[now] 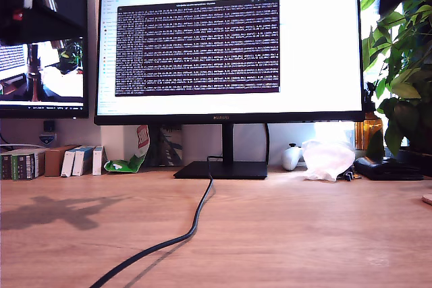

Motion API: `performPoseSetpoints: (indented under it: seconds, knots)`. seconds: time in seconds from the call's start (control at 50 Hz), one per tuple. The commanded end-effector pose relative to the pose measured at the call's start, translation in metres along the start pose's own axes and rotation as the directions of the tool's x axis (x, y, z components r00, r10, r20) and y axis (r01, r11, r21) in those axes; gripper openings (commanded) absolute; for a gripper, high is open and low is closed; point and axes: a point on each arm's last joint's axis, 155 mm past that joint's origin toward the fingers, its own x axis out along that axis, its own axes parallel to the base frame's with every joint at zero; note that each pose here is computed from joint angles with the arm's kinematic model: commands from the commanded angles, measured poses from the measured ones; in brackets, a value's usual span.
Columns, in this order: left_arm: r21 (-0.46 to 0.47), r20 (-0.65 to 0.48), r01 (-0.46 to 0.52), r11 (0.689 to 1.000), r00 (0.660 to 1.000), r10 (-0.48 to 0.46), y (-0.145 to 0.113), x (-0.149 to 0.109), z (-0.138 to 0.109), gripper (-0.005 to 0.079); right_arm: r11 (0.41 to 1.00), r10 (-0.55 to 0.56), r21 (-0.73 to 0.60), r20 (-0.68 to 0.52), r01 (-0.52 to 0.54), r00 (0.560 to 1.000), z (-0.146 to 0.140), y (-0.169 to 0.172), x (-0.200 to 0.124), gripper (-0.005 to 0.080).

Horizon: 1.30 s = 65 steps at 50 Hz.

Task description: Pick the metallic laser pointer with your right arm, pass it to your left arm, then place it down to the left side of the table

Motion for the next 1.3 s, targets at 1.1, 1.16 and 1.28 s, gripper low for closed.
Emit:
performPoseSetpoints:
  seconds: [1.1, 1.16, 1.28]
  knots:
    - [-0.591, -0.686, -0.247, 0.768, 0.656, -0.316, 0.026, 0.012, -0.135, -0.0024, 0.998, -0.049, 0.035, 0.096, 0.046, 0.994, -0.094, -0.011, -0.057, -0.0011]
    - [-0.614, -0.705, -0.283, 0.737, 0.616, -0.352, 0.026, 0.010, -0.143, -0.0024, 0.999, -0.038, 0.034, 0.098, 0.035, 0.994, -0.094, -0.009, -0.057, -0.0011]
    - [-0.648, -0.730, -0.346, 0.678, 0.534, -0.426, 0.021, 0.004, -0.159, -0.0024, 0.999, -0.038, 0.034, 0.098, 0.035, 0.994, -0.094, -0.009, -0.057, -0.0011]
